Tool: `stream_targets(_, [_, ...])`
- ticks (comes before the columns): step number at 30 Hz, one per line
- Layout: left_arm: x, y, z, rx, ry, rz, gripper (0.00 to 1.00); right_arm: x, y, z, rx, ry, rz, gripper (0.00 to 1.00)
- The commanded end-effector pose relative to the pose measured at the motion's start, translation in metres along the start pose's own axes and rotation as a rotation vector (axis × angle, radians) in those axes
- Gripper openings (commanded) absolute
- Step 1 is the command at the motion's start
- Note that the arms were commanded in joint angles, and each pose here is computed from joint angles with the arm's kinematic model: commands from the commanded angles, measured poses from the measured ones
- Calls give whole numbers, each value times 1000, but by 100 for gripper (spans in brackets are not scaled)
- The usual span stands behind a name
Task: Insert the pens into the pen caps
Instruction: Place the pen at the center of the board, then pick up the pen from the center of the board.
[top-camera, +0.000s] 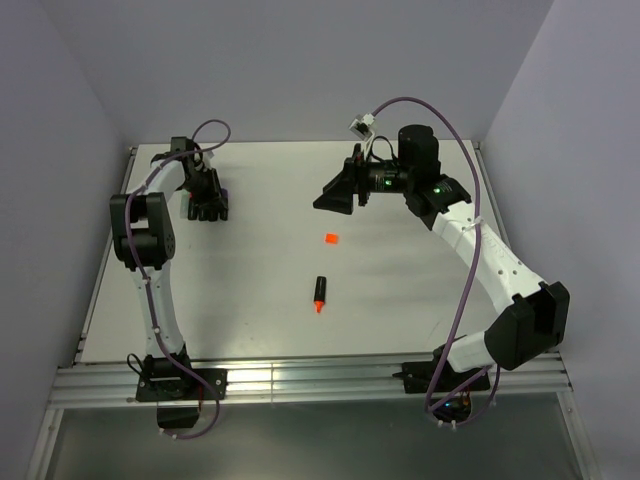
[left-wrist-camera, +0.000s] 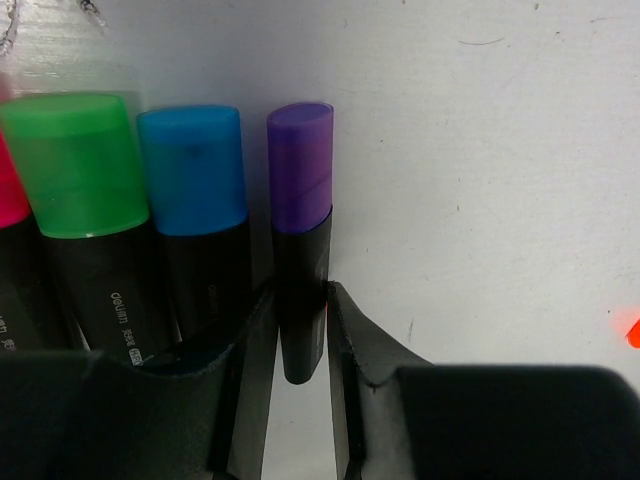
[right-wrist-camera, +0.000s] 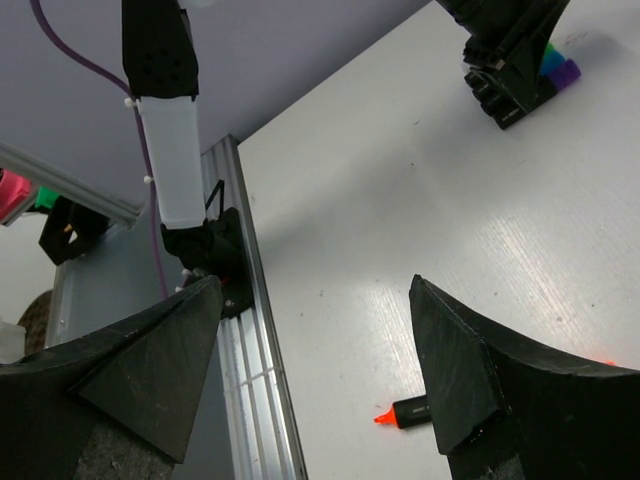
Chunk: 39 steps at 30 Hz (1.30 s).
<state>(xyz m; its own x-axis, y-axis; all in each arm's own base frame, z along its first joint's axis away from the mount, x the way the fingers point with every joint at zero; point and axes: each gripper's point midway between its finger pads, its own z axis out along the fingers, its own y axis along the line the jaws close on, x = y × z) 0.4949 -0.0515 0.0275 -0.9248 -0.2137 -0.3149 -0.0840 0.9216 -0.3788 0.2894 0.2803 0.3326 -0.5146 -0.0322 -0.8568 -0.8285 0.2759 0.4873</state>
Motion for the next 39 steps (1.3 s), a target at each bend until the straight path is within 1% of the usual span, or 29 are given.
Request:
stream_targets(1, [-13, -3, -11, -4, -43, 20, 31, -15, 11, -4, -22, -30, -46, 83])
stream_targets(6, [-21, -10, -24, 4, -79, 28, 31, -15, 11, -4, -23, -29, -46, 83])
stream_targets(9, [-26, -9, -31, -18, -100, 30, 32, -16, 12, -4, -27, -30, -46, 83])
stream_targets(17, [-43, -2, -62, -129, -205, 28, 35, -15, 12, -5, -21, -32, -53, 83])
stream_targets(22, [-51, -18, -78, -72, -247, 57, 35, -14, 13, -6, -21, -32, -60, 83])
stream_targets(25, [-58, -28, -95, -52, -292, 94, 34, -13, 12, -8, -9, -35, -69, 83])
stream_targets(27, [-63, -35, -113, -52, -341, 144, 34, -9, 6, -7, 19, -28, -69, 82])
stream_targets(28, [-69, -41, -120, -45, -381, 176, 34, -8, 1, -8, 40, -28, -96, 82])
stream_targets(30, [-71, -55, -150, -32, -469, 282, 34, -1, -14, -11, 124, -4, -106, 80])
stream_targets(31, [-70, -63, -162, -10, -506, 329, 36, 2, -23, -13, 162, 13, -151, 79])
stream_targets(32, [-64, -86, -186, 25, -584, 468, 36, 12, -30, -16, 201, 54, -132, 79])
stream_targets(33, [-59, -95, -199, 54, -626, 520, 37, 11, -44, -20, 286, 59, -128, 79])
stream_targets(34, [-54, -102, -212, 70, -671, 560, 39, 15, -52, -24, 321, 84, -167, 77])
stream_targets(35, [-47, -106, -232, 63, -754, 608, 41, 25, -58, -28, 357, 121, -150, 76])
stream_targets(36, [-41, -110, -239, 58, -775, 632, 44, 31, -66, -32, 404, 139, -146, 75])
stream_targets(37, [-30, -120, -238, 63, -766, 668, 45, 36, -71, -36, 431, 153, -150, 75])
stream_targets(38, [-12, -124, -232, 70, -709, 742, 46, 42, -74, -40, 453, 163, -146, 75])
stream_targets(39, [11, -140, -221, 126, -647, 830, 46, 54, -77, -43, 464, 182, -140, 75])
